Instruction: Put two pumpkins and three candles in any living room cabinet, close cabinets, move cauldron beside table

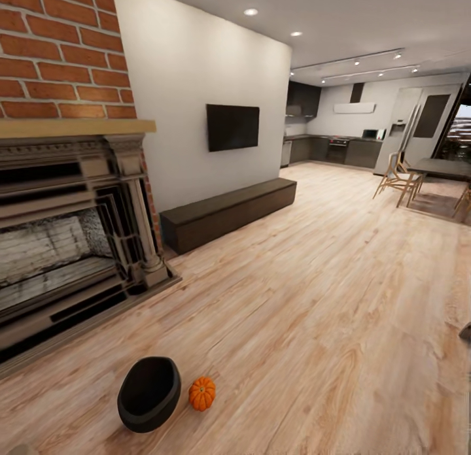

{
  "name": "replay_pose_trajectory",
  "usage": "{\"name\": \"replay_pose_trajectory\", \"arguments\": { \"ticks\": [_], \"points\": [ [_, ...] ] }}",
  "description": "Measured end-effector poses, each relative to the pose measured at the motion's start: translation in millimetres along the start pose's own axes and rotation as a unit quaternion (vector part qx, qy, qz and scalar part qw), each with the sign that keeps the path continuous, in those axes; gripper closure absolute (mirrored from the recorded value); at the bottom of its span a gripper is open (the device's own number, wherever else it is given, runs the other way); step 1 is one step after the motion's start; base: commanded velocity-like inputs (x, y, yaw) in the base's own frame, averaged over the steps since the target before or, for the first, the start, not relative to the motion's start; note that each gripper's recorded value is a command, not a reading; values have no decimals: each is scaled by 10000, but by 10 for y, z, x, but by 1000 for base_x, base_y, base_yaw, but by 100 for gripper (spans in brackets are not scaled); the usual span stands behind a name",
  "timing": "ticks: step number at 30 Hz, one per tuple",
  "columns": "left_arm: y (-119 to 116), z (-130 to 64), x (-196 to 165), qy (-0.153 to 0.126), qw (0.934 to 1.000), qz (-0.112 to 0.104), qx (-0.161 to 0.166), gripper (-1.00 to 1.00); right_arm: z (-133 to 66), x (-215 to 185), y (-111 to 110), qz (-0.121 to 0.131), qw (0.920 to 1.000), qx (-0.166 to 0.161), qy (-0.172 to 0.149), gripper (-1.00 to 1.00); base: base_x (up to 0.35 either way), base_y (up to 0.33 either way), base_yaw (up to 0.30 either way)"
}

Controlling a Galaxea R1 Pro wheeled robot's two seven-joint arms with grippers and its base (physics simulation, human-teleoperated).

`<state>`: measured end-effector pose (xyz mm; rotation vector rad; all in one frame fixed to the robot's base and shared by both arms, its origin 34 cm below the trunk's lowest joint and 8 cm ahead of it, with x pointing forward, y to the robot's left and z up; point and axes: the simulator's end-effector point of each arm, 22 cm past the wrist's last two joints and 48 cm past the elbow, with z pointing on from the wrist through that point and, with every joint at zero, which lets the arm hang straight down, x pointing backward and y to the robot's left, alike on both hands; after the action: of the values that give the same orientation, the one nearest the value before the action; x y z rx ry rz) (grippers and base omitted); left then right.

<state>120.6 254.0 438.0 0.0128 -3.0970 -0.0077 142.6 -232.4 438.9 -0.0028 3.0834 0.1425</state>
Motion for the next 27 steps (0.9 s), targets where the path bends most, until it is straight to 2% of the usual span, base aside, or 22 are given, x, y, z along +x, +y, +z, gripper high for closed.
{"name": "replay_pose_trajectory", "arguments": {
  "ticks": [23, 27],
  "points": [
    [1, -1, 90, 117, 9999, 0, -1, -100, -5, 87, 0, 10, 9999, 0, 110, -100, 0, 0, -226],
    [1, -2, 99, 128, 9999, 3, -1, -100, -5, 10, 1, -12, 10000, -2, -74, -100, 0, 27, -73]
  ]
}}
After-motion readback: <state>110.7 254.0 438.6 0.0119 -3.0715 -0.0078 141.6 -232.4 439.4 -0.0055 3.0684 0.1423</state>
